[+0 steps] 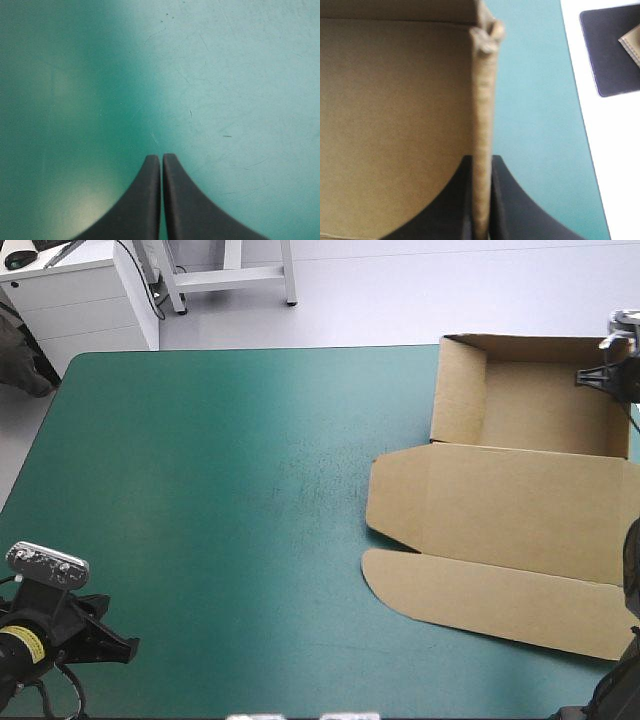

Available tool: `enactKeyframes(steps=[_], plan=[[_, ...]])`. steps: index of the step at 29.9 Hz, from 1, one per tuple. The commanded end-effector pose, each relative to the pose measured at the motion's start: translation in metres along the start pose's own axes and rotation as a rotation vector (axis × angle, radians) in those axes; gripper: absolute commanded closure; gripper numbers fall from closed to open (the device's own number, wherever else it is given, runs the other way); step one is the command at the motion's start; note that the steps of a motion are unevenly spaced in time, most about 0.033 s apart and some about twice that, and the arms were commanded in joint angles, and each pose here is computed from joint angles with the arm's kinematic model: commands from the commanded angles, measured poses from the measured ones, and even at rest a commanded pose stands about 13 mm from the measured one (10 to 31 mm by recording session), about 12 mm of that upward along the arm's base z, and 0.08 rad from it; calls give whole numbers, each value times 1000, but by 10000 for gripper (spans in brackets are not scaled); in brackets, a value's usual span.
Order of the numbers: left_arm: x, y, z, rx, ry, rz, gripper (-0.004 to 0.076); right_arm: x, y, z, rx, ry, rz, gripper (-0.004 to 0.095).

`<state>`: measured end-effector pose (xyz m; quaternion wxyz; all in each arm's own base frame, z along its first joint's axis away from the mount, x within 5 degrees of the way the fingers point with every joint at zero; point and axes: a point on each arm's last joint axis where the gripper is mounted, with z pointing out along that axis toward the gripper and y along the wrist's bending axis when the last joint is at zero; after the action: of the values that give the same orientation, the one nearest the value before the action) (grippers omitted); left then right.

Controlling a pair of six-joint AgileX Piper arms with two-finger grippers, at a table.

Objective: Fold the box

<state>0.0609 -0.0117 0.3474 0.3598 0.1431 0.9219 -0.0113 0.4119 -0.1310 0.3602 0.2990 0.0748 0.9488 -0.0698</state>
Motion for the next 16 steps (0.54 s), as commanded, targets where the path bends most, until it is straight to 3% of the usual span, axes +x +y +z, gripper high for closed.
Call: enactKeyframes(steps=[1, 6, 16], plan=[[-9, 1, -5, 0, -63, -9, 731, -4, -43, -25, 45, -122, 157, 928], [-11, 2, -5, -17, -89, -1, 731, 10, -77, -1, 84, -43, 247, 928], [-18, 2, -6, -11, -168, 3, 731, 20, -87, 36, 98, 54, 238, 906]])
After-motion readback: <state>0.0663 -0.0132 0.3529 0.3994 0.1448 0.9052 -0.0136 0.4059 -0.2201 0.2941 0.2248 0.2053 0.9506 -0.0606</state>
